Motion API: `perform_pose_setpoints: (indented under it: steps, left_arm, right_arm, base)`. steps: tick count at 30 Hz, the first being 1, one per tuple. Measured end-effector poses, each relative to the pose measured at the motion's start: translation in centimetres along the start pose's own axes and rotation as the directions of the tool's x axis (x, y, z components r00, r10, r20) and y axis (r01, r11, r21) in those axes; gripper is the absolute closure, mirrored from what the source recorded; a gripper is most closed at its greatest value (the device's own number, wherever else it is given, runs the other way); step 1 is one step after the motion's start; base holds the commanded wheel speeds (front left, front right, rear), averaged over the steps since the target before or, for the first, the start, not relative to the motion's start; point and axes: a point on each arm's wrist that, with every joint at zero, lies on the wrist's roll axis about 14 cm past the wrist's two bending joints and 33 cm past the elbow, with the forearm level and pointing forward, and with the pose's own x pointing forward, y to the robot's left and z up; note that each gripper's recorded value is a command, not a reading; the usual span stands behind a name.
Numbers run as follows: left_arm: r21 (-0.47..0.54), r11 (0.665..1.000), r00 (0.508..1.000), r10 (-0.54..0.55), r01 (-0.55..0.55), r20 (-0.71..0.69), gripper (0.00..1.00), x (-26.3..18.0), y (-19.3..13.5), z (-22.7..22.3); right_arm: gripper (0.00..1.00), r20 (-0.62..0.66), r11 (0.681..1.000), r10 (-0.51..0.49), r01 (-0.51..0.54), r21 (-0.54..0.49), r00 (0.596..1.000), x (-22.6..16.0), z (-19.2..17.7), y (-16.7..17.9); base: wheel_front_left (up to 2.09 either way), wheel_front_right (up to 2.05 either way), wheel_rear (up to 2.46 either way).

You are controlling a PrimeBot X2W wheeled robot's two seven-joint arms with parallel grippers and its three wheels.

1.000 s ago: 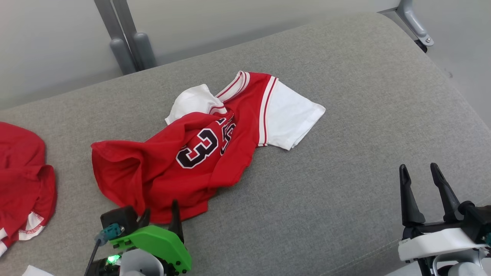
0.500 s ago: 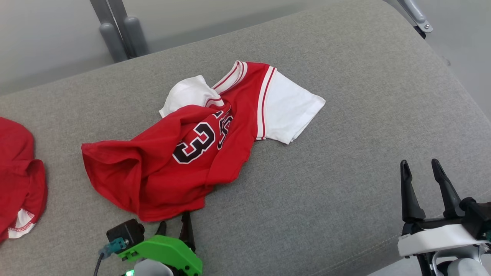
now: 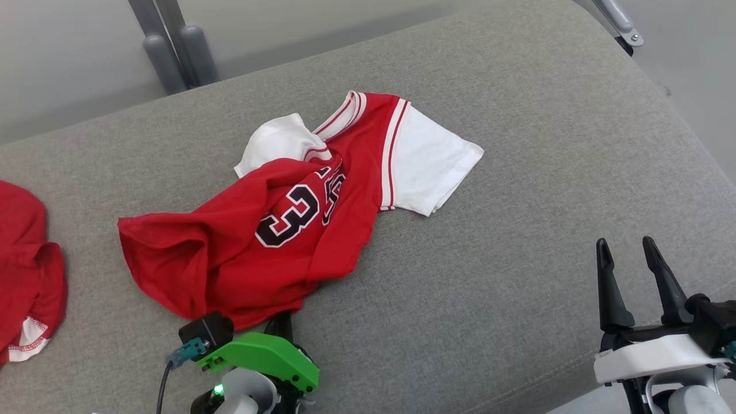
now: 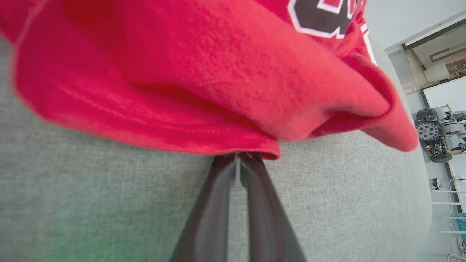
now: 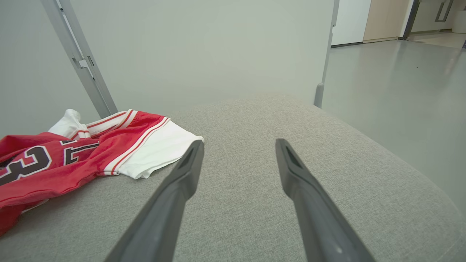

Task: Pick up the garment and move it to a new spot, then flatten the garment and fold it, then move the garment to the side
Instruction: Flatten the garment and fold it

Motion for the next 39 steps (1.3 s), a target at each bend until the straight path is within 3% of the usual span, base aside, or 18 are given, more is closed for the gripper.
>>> perform_pose_setpoints:
  steps: [6,18,24,27,28,29,32,34,37,39]
  left_arm:
    - [-0.037,0.992,0.992,-0.124,0.124,0.016,1.0,-1.3,-2.1,0.4]
    - [-0.105,0.987,0.988,-0.13,0.121,-0.086,1.0,-10.2,2.9,0.3]
    - [-0.22,0.962,0.983,-0.178,0.162,-0.054,1.0,-13.4,3.6,1.7]
    - [-0.326,0.933,0.983,-0.178,0.156,-0.041,1.0,-13.9,4.2,1.6]
    - [-0.343,0.93,0.987,-0.157,0.133,-0.042,0.07,-13.9,4.9,1.4]
    - [-0.334,0.938,0.991,-0.119,0.091,-0.065,0.0,-13.8,6.0,0.7]
    - [-0.182,0.981,0.989,0.036,-0.062,-0.142,0.0,-14.0,9.6,-1.7]
    - [-0.048,0.983,0.978,0.172,-0.179,-0.122,0.0,-14.0,12.1,-1.8]
    - [0.022,0.969,0.969,0.245,-0.244,-0.025,0.0,-13.7,12.8,-0.1]
    - [0.047,0.972,0.973,0.226,-0.229,0.05,0.0,-13.4,11.9,1.7]
  right_arm:
    - [0.0,-0.008,1.0,-0.004,0.004,0.002,1.0,-0.4,-0.3,-0.3]
    - [0.0,-0.007,0.992,0.12,-0.12,0.026,0.993,0.3,-0.7,3.5]
    - [0.0,0.002,0.984,0.174,-0.174,0.028,0.985,0.8,-0.5,5.0]
    - [0.0,0.001,0.98,0.195,-0.195,0.031,0.981,1.0,-0.6,5.7]
    - [0.0,0.001,0.979,0.199,-0.199,0.032,0.98,1.0,-0.6,5.8]
    - [0.0,0.0,0.979,0.204,-0.204,0.033,0.979,1.0,-0.6,6.0]
    - [0.0,-0.004,0.978,0.204,-0.204,0.033,0.979,0.8,-0.8,5.9]
    - [0.0,-0.002,0.981,0.192,-0.192,0.029,0.981,0.7,-0.6,5.5]
    - [0.0,-0.001,0.983,0.184,-0.184,0.023,0.983,0.5,-0.5,5.0]
    - [0.0,-0.002,0.984,0.178,-0.178,0.022,0.984,0.4,-0.6,4.8]
  base:
    - [0.0,0.0,0.0]
    - [0.0,0.0,0.0]
    - [0.0,0.0,0.0]
    - [0.0,0.0,0.0]
    - [0.0,0.0,0.0]
    - [0.0,0.0,0.0]
    - [0.0,0.0,0.0]
    - [0.0,0.0,0.0]
    - [0.0,0.0,0.0]
    - [0.0,0.0,0.0]
